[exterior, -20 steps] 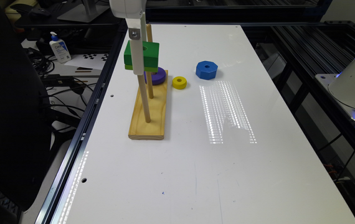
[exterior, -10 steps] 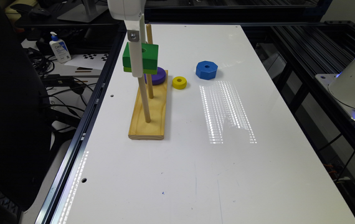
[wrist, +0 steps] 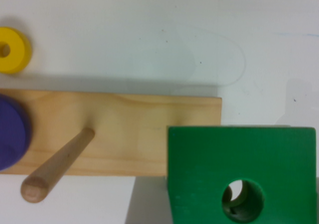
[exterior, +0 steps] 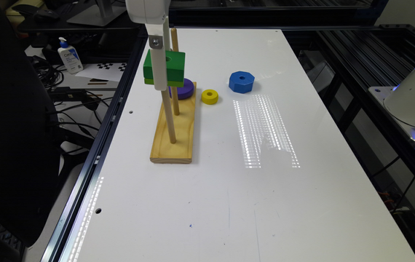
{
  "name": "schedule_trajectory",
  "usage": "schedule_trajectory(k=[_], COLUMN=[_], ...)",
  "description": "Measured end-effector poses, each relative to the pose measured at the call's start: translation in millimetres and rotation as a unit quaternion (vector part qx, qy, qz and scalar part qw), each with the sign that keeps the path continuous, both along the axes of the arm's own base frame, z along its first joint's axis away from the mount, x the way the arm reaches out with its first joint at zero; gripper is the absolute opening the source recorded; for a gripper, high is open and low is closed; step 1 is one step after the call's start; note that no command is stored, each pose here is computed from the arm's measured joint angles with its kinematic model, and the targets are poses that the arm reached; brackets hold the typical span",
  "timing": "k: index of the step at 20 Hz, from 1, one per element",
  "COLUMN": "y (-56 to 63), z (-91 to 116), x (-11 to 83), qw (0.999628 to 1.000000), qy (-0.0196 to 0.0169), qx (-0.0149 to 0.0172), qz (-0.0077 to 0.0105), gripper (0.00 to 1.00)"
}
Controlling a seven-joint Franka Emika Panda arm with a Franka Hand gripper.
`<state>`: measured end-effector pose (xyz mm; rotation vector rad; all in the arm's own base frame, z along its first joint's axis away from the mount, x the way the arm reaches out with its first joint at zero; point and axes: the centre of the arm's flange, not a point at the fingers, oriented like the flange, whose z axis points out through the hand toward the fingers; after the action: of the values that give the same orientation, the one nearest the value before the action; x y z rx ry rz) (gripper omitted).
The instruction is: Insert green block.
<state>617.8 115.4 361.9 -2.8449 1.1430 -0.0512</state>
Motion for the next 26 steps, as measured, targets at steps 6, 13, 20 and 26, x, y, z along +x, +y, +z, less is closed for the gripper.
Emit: schedule_trajectory(k=[6,13,20,26], y=[-0.7,-1.3,-1.3,-1.5], z=[-3.6,-15.1,-16.0,-29.7], x=[0.8,3.7,3.7,6.6], qw=[0.999999,0.999994,0.999992,0.999989], qy=[0.0011,0.0029,0.0036,0.0045], qx=[0.0002,0.0012,0.0012,0.001], qz=[-0.0006,-0.0014,-0.0014,-0.0005], gripper=[0.0,0.0,0.0,0.0])
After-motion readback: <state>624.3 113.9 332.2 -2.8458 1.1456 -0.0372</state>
